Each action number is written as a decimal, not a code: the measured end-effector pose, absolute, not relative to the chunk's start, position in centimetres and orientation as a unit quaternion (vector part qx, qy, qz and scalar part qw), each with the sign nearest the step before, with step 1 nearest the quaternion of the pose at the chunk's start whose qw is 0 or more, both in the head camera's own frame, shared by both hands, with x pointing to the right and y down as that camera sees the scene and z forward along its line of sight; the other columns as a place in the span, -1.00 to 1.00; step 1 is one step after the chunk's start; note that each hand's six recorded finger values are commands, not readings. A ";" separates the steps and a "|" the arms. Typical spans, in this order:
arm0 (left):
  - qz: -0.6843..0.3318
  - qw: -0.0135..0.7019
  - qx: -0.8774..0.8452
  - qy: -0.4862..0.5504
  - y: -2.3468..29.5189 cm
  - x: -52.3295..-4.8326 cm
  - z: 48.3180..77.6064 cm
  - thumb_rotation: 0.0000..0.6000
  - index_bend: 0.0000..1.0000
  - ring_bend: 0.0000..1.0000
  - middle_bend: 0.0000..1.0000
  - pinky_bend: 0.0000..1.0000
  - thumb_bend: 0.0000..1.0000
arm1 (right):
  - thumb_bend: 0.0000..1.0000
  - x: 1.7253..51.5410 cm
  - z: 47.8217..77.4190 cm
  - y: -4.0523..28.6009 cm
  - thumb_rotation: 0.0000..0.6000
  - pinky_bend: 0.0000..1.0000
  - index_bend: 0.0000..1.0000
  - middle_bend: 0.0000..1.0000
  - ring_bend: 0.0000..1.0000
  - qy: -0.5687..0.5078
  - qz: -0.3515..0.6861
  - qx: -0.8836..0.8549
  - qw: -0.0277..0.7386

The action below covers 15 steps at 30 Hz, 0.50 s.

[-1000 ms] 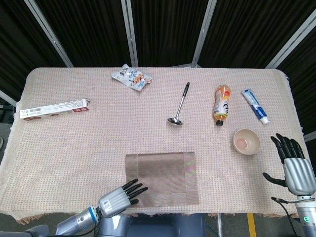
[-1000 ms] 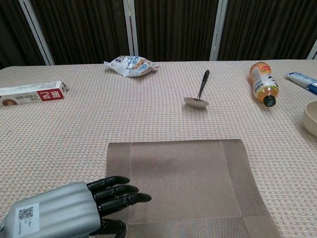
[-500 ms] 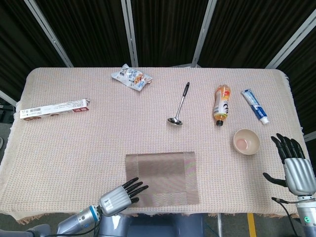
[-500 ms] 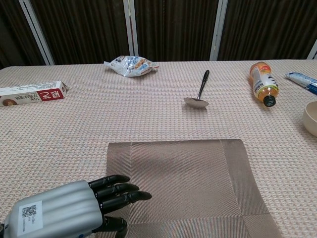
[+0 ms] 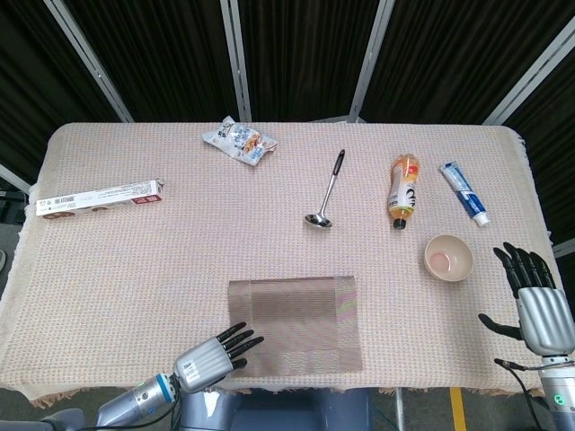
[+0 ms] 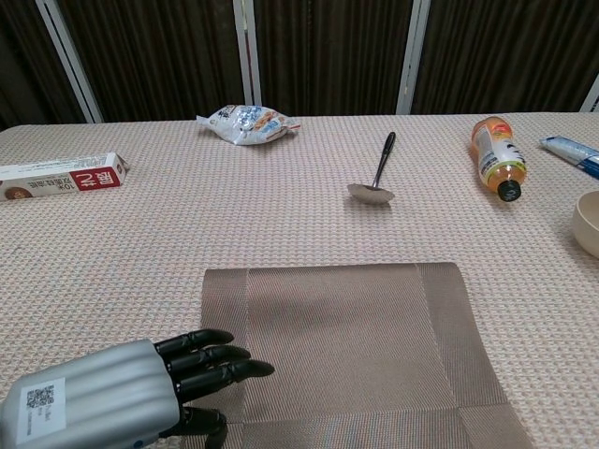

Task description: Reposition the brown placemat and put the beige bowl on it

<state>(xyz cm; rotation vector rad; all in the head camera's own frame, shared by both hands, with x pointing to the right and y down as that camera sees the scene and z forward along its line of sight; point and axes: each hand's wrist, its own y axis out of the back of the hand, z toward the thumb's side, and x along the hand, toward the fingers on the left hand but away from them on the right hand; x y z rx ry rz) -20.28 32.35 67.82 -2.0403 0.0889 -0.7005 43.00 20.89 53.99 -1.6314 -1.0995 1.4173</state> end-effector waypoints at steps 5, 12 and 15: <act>-0.279 0.472 -0.836 0.035 32.6 -19.6 68.1 1.00 -0.17 -1.00 -1.00 -1.00 -0.41 | -1.00 43.0 54.0 20.9 1.00 -1.00 -1.00 -1.00 -1.00 -0.425 0.548 -0.630 0.351; -0.278 0.475 -0.834 0.032 32.6 -19.1 68.3 1.00 -0.17 -1.00 -1.00 -1.00 -0.35 | -1.00 43.1 54.0 20.8 1.00 -1.00 -1.00 -1.00 -1.00 -0.426 0.548 -0.630 0.350; -0.280 0.473 -0.835 0.033 32.5 -18.9 68.4 1.00 -0.17 -1.00 -1.00 -1.00 -0.31 | -1.00 43.1 54.0 20.8 1.00 -1.00 -1.00 -1.00 -1.00 -0.426 0.547 -0.630 0.349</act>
